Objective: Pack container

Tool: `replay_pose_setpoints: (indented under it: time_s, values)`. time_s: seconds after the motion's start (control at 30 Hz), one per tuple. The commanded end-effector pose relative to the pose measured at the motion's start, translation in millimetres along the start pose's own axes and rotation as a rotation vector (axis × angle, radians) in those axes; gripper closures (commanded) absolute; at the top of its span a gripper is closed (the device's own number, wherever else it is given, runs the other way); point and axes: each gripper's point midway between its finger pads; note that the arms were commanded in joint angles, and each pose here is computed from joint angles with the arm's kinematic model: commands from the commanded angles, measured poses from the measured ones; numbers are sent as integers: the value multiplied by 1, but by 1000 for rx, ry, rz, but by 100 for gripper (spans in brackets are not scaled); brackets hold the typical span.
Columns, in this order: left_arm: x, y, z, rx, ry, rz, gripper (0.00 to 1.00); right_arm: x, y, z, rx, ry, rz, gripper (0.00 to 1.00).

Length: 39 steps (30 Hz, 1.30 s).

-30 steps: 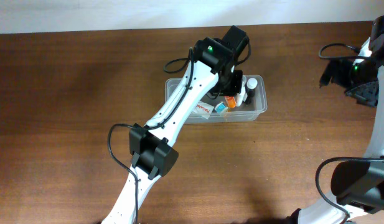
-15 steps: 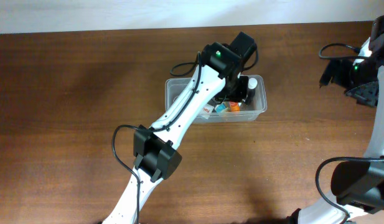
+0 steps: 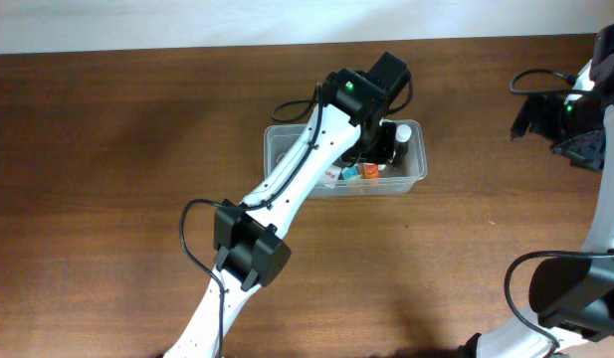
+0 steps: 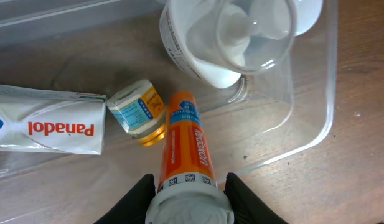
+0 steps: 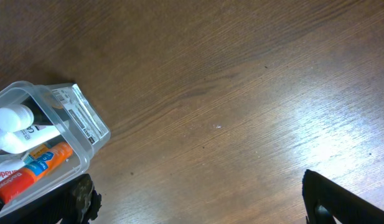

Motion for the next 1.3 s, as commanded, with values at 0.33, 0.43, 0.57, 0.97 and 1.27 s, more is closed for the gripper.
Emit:
replay_pose_setpoints:
  time_s: [0.33,0.43,0.57,0.97,1.27]
  values:
    - [7,-29,2,23,13,31,59,-4,-1,1,0,-9,-13,2]
    - [3,-29,3,21,1,11,53,-4,-1,1,0,-8,-14,2]
    - [-1,-29,2,29,-1,-15,51,-4,-1,1,0,-8,-13,2]
    - [-24,11,18,-66,-60,-109,37,-4,-1,1,0,-8,-13,1]
    - [-22,68,17,-139,-57,-137,24,-4,-1,1,0,-8,-13,2]
Point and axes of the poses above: each gripper's point midway between its finger pads, its own y axis back along the fingers, its own x axis along the line the jaws close on, z = x × y, and after that the axes turned 1 degree about y, right-handed
